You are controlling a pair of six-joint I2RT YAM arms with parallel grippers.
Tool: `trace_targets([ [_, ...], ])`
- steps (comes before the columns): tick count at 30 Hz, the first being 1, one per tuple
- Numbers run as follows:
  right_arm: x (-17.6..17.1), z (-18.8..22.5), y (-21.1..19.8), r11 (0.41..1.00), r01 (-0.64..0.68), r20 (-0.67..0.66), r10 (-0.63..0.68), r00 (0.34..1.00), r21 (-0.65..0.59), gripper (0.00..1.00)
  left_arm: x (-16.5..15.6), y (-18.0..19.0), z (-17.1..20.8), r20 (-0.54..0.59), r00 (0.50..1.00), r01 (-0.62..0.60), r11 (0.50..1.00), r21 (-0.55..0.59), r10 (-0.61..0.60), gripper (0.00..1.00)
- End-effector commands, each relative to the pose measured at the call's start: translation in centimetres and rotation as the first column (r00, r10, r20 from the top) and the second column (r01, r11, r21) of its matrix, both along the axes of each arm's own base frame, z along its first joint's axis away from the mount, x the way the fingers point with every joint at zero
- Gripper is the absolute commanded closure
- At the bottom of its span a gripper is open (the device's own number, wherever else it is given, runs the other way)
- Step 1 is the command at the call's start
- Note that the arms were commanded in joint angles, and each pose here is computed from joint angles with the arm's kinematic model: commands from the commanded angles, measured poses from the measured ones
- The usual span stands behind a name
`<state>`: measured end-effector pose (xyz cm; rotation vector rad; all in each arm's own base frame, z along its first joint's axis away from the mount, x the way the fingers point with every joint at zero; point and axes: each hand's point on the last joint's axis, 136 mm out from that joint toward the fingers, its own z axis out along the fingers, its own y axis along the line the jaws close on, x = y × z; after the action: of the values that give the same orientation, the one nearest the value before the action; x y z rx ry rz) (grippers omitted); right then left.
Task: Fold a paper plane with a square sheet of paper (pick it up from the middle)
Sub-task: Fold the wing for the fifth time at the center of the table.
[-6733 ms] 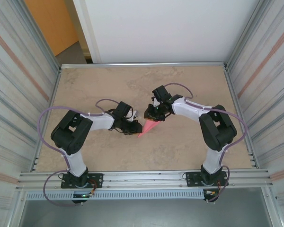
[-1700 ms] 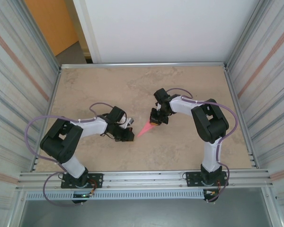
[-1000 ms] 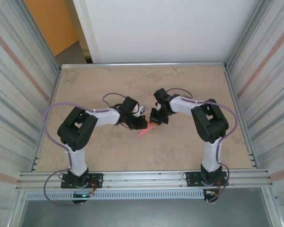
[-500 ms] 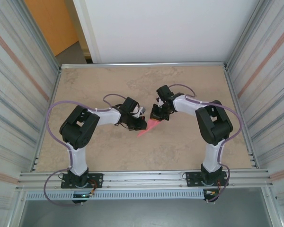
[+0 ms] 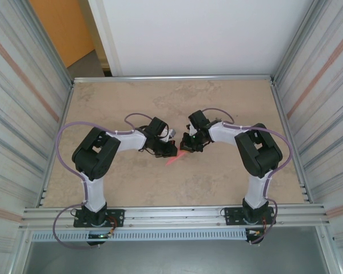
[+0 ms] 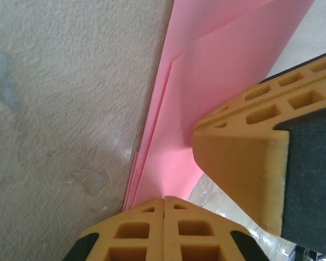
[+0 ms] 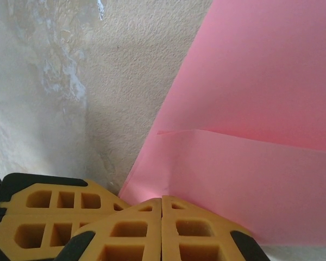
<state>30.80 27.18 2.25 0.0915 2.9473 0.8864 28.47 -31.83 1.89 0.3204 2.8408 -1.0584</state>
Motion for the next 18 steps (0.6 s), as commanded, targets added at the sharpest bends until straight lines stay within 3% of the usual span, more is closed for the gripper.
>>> trace_targets([
  [1,-0.2,-1.1,-0.3,1.0,-0.017,0.0,0.017,1.0,-0.008,0.93,-1.4,2.5,-3.1,-0.08,0.996,-0.021,0.991,0.132,0.032,0.99],
  [18,1.7,-3.2,-4.8,1.0,0.023,0.092,-0.022,0.995,-0.007,0.92,-3.2,4.7,-5.2,-0.159,0.983,-0.057,0.982,0.181,0.086,1.0],
])
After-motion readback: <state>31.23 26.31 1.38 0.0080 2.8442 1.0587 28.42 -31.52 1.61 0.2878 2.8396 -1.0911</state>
